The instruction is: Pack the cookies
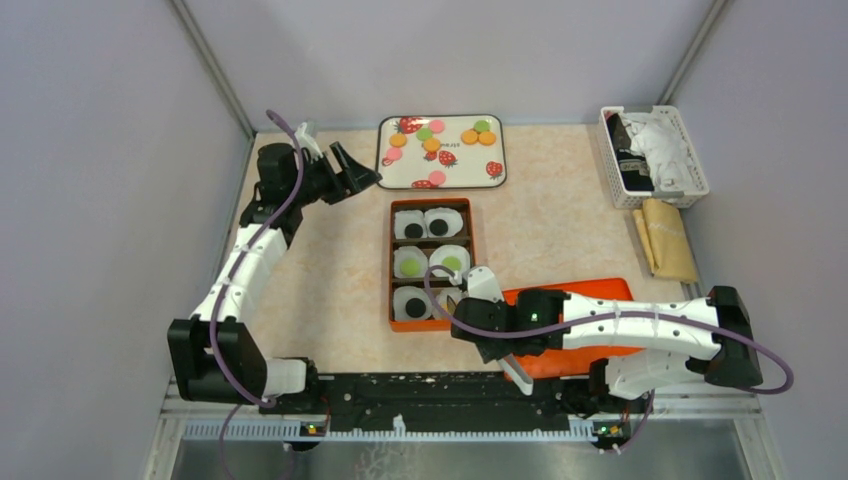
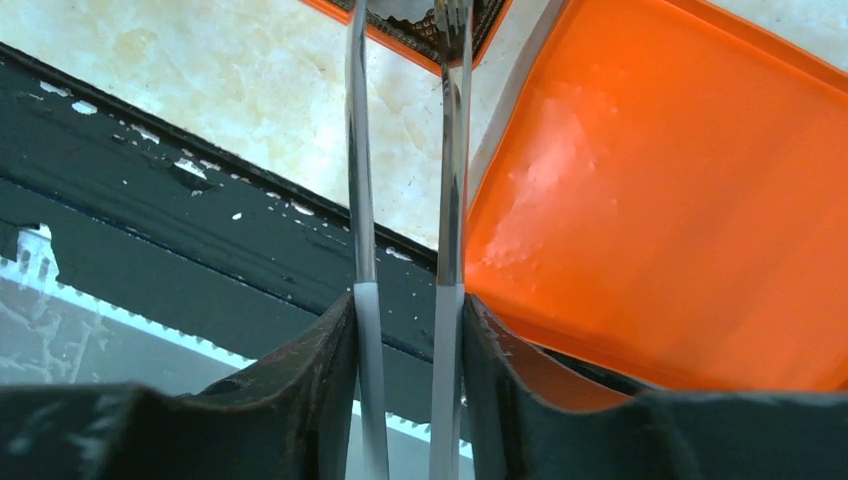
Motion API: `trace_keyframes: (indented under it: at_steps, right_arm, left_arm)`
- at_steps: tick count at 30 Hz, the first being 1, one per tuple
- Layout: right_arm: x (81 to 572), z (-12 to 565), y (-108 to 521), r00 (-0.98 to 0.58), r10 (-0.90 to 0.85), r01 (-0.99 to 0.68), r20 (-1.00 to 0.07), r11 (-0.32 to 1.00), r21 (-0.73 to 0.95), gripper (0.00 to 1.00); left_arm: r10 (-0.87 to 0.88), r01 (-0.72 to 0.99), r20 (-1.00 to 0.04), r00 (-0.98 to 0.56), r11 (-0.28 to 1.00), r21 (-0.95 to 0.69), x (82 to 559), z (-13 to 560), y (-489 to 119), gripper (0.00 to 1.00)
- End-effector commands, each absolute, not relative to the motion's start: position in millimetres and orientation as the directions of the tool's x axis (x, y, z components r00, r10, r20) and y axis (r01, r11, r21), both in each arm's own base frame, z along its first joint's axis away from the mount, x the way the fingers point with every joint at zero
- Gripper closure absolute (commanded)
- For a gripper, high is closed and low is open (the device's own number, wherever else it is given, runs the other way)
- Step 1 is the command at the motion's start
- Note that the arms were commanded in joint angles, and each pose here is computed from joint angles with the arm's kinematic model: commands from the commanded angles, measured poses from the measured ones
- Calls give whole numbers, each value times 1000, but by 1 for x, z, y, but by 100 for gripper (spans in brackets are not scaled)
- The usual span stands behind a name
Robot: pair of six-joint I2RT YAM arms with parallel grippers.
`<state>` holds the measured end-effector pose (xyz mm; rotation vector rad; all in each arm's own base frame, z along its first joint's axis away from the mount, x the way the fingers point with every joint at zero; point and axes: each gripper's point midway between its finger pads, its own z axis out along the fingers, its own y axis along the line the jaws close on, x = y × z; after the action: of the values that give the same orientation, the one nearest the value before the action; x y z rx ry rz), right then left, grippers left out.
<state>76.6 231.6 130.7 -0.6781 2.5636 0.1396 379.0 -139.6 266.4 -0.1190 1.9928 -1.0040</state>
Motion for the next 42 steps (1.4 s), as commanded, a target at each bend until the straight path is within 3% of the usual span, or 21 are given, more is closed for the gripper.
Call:
trace_keyframes:
  at_steps: [1, 5, 15, 18, 23, 24, 33, 37, 42]
  right_arm:
    - [81, 148, 239, -744, -395, -479, -540, 878, 18, 69]
    - [89, 168, 241, -721, -369, -468, -587, 884, 19, 96]
    - [133, 237, 226, -599, -248, -334, -761, 941, -44, 100]
    - [170, 255, 212, -574, -200, -224, -794, 971, -82, 100]
    - [257, 250, 191, -568, -141, -121, -811, 989, -88, 100]
    - [277, 246, 185, -570, -126, -100, -812, 991, -84, 100]
    - [400, 179, 147, -673, -94, -40, -734, 995, -90, 100]
    - [441, 149, 132, -717, -145, -47, -682, 986, -159, 100]
    - [481, 105, 116, -776, -113, -42, -621, 991, -128, 100]
  left_arm:
    - [-423, 339, -704, -571, 659, -671, 374, 284, -143, 20]
    - [-423, 337, -702, -573, 659, -672, 374, 284, -143, 20]
    - [-424, 323, -712, -560, 679, -659, 377, 287, -139, 26]
    - [-426, 317, -706, -565, 678, -663, 379, 288, -139, 46]
    - [-425, 300, -702, -571, 688, -661, 383, 286, -140, 96]
    - [-424, 292, -701, -573, 694, -658, 385, 286, -140, 100]
    - [-409, 281, -723, -557, 726, -627, 387, 289, -137, 100]
    - [-411, 271, -715, -565, 727, -632, 394, 292, -141, 100]
    - [-409, 234, -715, -567, 752, -617, 415, 294, -141, 100]
